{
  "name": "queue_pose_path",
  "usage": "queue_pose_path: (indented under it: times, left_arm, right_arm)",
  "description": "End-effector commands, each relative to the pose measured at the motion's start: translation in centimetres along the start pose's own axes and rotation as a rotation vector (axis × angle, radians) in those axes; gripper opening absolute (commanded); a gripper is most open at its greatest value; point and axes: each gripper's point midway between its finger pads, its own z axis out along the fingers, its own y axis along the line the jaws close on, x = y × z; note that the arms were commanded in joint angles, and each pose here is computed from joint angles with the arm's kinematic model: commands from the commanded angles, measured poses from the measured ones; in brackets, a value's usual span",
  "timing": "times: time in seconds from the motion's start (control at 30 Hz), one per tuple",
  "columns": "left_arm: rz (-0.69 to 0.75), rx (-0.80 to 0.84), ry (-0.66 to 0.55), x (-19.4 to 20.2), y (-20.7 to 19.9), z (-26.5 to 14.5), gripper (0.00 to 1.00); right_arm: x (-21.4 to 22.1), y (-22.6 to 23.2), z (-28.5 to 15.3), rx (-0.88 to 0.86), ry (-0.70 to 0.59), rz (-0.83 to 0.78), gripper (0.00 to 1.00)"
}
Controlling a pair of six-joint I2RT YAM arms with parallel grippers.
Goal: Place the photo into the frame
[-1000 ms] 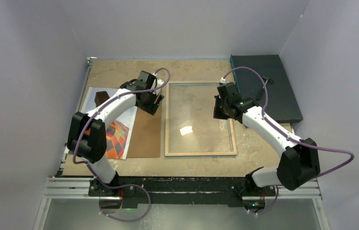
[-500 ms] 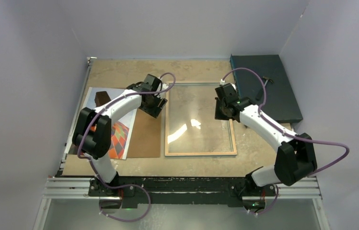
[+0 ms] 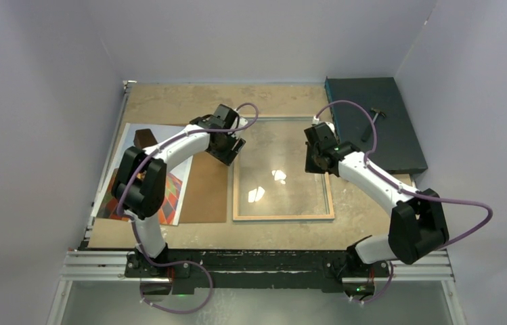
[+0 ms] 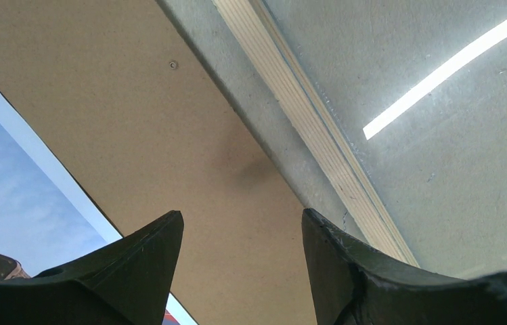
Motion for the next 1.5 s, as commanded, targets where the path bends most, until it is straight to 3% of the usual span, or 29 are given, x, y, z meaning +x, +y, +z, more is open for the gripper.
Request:
queue_pose_path:
  times: [0.0, 0.13, 0.5, 1.17, 1.47]
  left_arm:
    - [-0.008, -0.001, -0.032, -1.5, -0.3, 0.2, 0.64]
    - [-0.003, 0.002, -0.012, -1.0, -0.6, 1.2, 0.61]
    - [-0.008, 0.029, 0.008, -0.6, -1.4, 2.5, 0.39]
    - [-0.048, 0.017, -0.057, -0.5, -1.1, 1.1, 0.21]
    - [-0.068, 0.018, -0.073, -0.5, -0.8, 0.7, 0.18]
  right_arm:
    - [-0.5, -0.1, 0.0, -0.003, -0.026, -0.011, 0.0]
    - [-0.9, 0.2, -0.1, -0.027, -0.045, -0.015, 0.0]
    - [1.1, 0.2, 1.2, -0.022, 0.006, 0.045, 0.0]
    - [3.6, -0.9, 2.2, 0.022, 0.037, 0.132, 0.0]
    - [4.2, -1.0, 2.0, 0.012, 0.041, 0.143, 0.0]
